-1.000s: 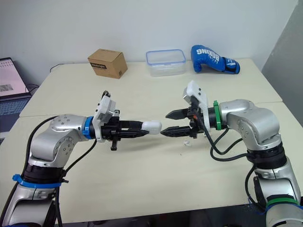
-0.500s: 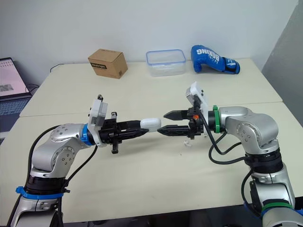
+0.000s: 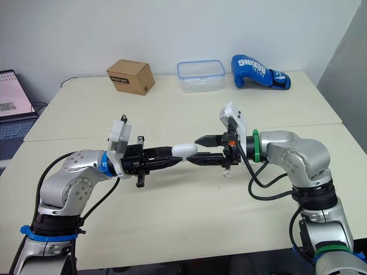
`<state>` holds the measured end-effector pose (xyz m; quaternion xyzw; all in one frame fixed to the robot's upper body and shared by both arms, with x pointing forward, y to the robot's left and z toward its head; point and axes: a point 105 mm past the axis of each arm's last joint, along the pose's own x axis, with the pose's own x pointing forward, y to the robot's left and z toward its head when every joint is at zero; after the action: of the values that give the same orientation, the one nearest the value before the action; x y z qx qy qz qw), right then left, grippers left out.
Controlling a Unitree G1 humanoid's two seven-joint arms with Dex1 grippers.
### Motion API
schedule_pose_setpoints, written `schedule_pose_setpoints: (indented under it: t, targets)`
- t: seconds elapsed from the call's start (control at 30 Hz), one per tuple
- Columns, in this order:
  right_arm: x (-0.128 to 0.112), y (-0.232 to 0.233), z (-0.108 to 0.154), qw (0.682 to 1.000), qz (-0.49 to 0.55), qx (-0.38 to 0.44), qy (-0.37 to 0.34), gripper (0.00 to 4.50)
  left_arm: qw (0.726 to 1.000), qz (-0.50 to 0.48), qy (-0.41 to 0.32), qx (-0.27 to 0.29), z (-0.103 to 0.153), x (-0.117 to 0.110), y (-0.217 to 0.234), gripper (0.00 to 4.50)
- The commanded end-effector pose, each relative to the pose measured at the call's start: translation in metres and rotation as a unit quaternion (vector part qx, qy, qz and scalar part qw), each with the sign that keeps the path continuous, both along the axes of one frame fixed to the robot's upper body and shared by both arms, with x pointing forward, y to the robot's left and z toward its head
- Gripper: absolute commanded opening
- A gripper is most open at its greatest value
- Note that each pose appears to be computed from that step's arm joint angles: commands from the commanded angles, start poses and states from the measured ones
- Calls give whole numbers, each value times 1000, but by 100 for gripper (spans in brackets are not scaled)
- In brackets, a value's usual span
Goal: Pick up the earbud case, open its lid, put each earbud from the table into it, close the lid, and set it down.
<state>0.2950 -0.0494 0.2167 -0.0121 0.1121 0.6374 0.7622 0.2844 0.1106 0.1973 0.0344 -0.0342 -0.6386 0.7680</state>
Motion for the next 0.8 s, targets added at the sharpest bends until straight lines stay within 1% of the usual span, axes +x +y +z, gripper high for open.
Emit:
schedule_pose_setpoints:
  t: [0.03, 0.3, 0.57, 0.8]
  targets:
    - [0, 2, 13, 1000, 3, 10, -27, 366, 1000, -19, -14, -7, 12, -6, -4, 71]
    - [2, 3, 12, 1000, 0, 10, -25, 366, 1000, -21, -16, -3, 11, -8, -1, 71]
    - [10, 3, 14, 1000, -17, 11, -24, 366, 999, -27, -16, -8, 12, -10, -1, 71]
    - [12, 5, 27, 999, -15, 37, -27, 366, 1000, -29, -11, -2, 6, -14, -1, 71]
